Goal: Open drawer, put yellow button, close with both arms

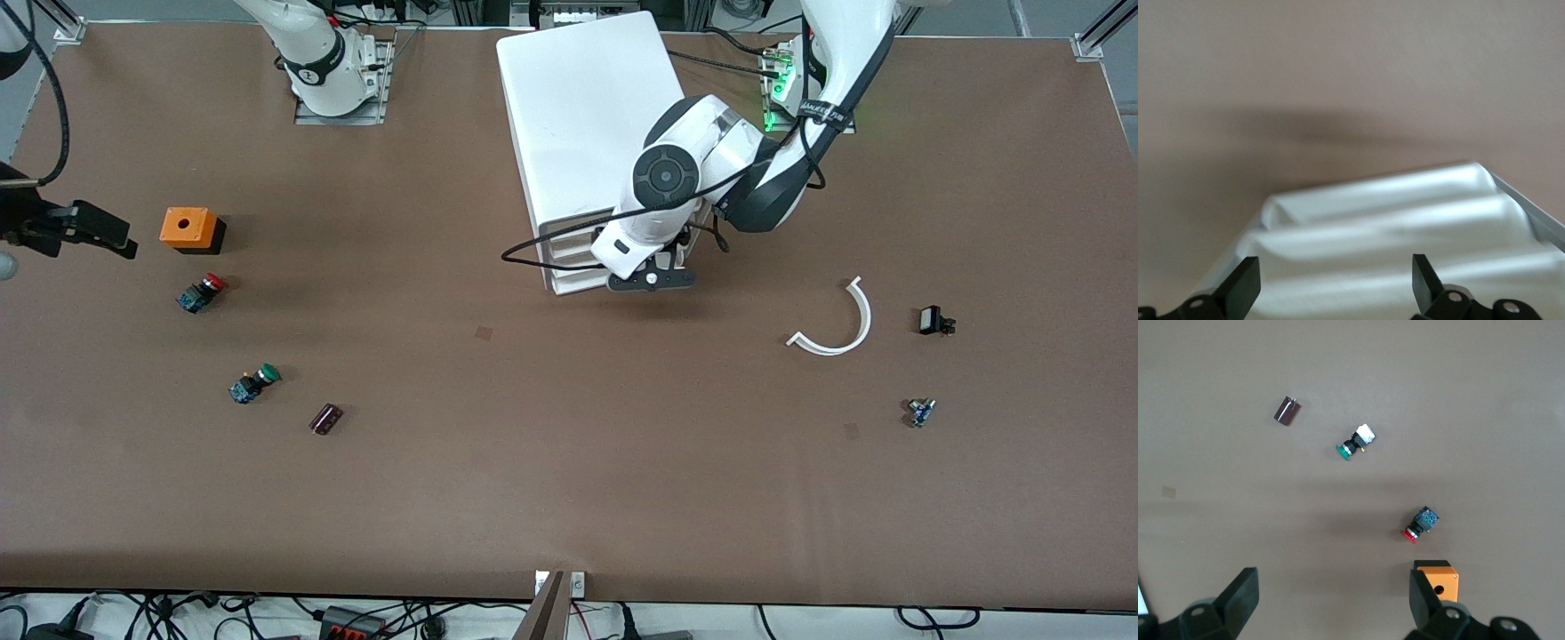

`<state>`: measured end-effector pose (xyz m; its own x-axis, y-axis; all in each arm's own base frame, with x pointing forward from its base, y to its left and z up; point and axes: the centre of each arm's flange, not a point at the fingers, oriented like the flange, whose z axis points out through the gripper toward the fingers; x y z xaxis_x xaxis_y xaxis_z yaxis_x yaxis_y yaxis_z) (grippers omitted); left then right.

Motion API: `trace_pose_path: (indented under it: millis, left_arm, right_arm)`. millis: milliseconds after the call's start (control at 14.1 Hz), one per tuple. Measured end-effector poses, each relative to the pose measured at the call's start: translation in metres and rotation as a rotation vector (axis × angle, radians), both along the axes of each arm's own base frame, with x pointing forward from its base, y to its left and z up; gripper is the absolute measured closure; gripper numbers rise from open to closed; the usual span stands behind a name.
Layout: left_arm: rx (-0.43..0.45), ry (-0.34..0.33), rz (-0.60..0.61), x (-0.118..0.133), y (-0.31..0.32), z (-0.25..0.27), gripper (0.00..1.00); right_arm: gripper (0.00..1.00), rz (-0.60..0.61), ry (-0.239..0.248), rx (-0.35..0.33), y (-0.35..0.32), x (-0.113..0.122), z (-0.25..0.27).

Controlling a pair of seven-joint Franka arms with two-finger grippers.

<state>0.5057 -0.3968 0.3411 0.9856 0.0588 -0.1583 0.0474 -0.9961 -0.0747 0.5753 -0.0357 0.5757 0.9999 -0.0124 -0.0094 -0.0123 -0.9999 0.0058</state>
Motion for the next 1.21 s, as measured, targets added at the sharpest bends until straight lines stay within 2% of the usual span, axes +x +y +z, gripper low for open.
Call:
trace_pose_path:
  millis: [142, 356, 498, 712, 925, 1210]
  left_arm:
    - [0.046, -0.073, -0.006, 0.020, 0.023, 0.013, 0.00]
    - [0.041, -0.122, 0.006, 0.058, 0.078, 0.045, 0.00]
    - [0.050, -0.108, -0.037, 0.081, 0.127, 0.070, 0.00]
    - [0.062, -0.048, -0.126, 0.107, 0.200, 0.125, 0.00]
    - [0.035, -0.068, -0.191, 0.117, 0.251, 0.173, 0.00]
    - [-0.061, -0.079, -0.239, 0.099, 0.322, 0.227, 0.00]
  right_arm:
    - [0.00, 0.002, 0.004, 0.001, 0.001, -0.009, -0.006]
    - [0.00, 0.004, -0.001, 0.001, 0.001, -0.011, -0.004]
    - [0.00, 0.002, -0.003, 0.001, 0.000, -0.012, -0.003]
    - [0.00, -0.007, -0.006, 0.001, -0.004, -0.013, -0.002]
    - [0.00, -0.002, -0.006, 0.001, -0.002, -0.013, -0.002]
    - [0.00, 0.000, -0.005, 0.001, -0.001, -0.013, -0.002]
